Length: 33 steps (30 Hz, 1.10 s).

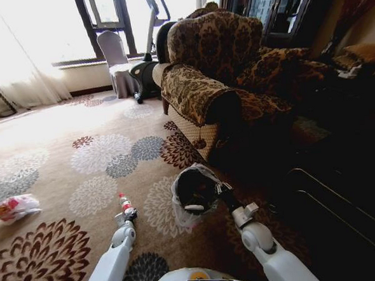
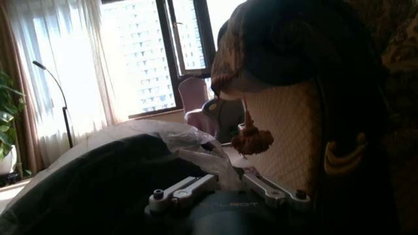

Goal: Pick up the trash from the ground and place it into the trash bin.

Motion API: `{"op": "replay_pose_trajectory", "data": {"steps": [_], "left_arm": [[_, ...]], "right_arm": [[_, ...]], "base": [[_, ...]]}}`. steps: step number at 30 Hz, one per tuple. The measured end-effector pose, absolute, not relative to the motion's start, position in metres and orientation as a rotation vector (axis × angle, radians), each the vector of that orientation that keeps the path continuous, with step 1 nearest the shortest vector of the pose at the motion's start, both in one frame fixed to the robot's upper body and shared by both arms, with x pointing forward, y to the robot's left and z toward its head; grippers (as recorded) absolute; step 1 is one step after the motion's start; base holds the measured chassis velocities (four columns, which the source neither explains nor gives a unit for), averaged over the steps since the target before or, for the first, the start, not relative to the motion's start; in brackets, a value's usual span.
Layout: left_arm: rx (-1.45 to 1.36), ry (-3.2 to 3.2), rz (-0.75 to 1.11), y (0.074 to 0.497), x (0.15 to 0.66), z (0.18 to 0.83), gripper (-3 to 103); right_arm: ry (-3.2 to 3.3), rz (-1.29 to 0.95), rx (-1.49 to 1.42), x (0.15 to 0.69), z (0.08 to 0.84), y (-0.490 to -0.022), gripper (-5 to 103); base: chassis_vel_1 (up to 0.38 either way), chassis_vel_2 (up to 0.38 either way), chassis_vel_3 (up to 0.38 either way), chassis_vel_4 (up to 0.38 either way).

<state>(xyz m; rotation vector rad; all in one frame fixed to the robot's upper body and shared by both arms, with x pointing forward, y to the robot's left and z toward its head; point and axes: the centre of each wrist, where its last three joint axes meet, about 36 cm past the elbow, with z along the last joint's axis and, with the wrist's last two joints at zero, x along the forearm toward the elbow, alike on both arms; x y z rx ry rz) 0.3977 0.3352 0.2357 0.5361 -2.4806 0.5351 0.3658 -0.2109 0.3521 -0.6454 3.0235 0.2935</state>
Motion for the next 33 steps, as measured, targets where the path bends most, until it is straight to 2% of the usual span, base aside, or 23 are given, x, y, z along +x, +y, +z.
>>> {"op": "replay_pose_trajectory", "data": {"steps": [3,4,6,7,8,9,11,12,13,14,16,20,24,33], "left_arm": [[0.527,-2.530,0.634,0.330,0.395,0.255,35],[0.486,-2.595,0.791,0.324,0.389,0.289,34],[0.460,-2.608,0.864,0.322,0.386,0.304,33],[0.383,-2.612,1.022,0.315,0.380,0.337,33],[0.337,-2.605,1.100,0.311,0.376,0.354,33],[0.208,-2.565,1.290,0.304,0.362,0.402,33],[0.150,-2.537,1.362,0.302,0.355,0.421,33],[0.033,-2.461,1.499,0.296,0.341,0.456,33],[-0.022,-2.428,1.548,0.293,0.335,0.470,33],[-0.202,-2.333,1.679,0.284,0.315,0.514,33],[-0.371,-2.208,1.782,0.272,0.296,0.551,33],[-0.523,-1.999,1.853,0.253,0.279,0.574,33],[-0.559,-1.845,1.865,0.234,0.276,0.566,33],[-0.462,-1.835,1.886,0.229,0.305,0.540,33]], "right_arm": [[3.017,0.291,-0.643,0.375,0.353,-0.211,0],[3.007,0.288,-0.639,0.389,0.354,-0.211,0],[3.003,0.285,-0.638,0.397,0.354,-0.211,0],[2.997,0.280,-0.638,0.411,0.354,-0.211,0],[2.994,0.278,-0.636,0.418,0.354,-0.210,0],[2.990,0.279,-0.629,0.438,0.351,-0.209,0],[2.988,0.281,-0.623,0.449,0.350,-0.208,0],[2.984,0.282,-0.622,0.465,0.348,-0.205,0],[2.981,0.282,-0.622,0.474,0.348,-0.203,0],[2.964,0.278,-0.632,0.497,0.352,-0.195,0],[2.938,0.269,-0.652,0.521,0.358,-0.182,0],[2.907,0.263,-0.705,0.544,0.365,-0.158,0],[2.869,0.265,-0.790,0.549,0.373,-0.133,0],[2.838,0.265,-0.853,0.534,0.376,-0.124,0]], "base": [[0.000,0.000,0.000,0.000],[0.000,0.000,0.000,0.000],[0.000,0.000,0.000,0.000],[0.000,0.000,0.000,0.000],[0.000,0.000,0.000,0.000],[0.000,0.000,0.000,0.000],[0.000,0.000,0.000,0.000],[0.000,0.000,0.000,0.000],[0.000,0.000,0.000,0.000],[0.000,0.000,0.000,0.000],[0.000,0.000,0.000,0.000],[0.000,0.000,0.000,0.000],[0.000,0.000,0.000,0.000],[0.000,0.000,0.000,0.000]]}}
